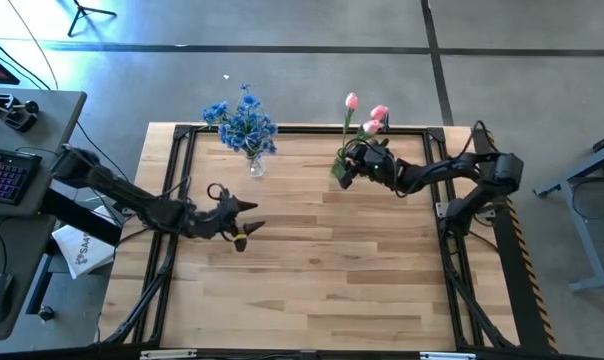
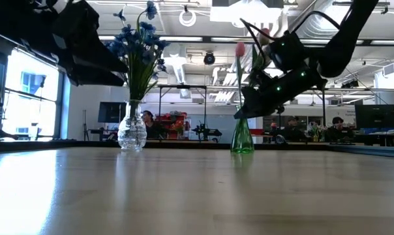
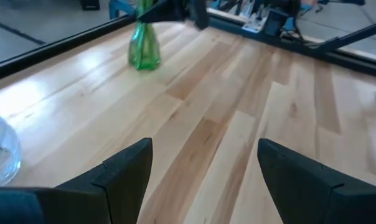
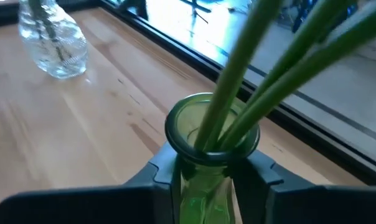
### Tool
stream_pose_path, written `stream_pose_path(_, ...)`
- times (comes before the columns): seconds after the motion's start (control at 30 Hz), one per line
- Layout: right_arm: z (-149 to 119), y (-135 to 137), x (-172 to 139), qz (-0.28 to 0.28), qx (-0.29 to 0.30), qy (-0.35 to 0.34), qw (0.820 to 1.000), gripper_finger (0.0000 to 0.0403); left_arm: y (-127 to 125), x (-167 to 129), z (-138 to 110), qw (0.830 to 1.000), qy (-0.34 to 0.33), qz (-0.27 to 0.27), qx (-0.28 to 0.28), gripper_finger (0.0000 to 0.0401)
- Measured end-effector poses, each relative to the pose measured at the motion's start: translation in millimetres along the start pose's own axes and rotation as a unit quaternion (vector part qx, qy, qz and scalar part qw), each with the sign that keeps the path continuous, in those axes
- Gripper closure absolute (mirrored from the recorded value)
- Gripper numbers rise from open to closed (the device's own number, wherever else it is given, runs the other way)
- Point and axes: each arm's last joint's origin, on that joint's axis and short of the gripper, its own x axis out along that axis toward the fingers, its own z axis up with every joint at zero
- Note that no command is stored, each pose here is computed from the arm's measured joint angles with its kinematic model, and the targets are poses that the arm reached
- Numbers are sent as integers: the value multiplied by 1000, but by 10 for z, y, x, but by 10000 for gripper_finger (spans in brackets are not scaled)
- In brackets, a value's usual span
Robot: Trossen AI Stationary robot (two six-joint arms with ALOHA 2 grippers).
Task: Sort flowers into vase by color
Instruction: Adjust the green vase
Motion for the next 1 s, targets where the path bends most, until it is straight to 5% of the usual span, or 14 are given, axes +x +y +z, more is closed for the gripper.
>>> stream_pose_path(0.37,143,-224,-437,-118,-19,74,990,321,-74,87,-211,999,29,27,-8,123)
stream_pose_path(0.6,167,-385,-650,-139,-28,109,984,321,-82,159,-323,998,45,46,-8,123)
stream_pose_path(1.0,-147,-540,-781,-98,65,-22,993,321,-117,233,-390,998,44,48,-5,123)
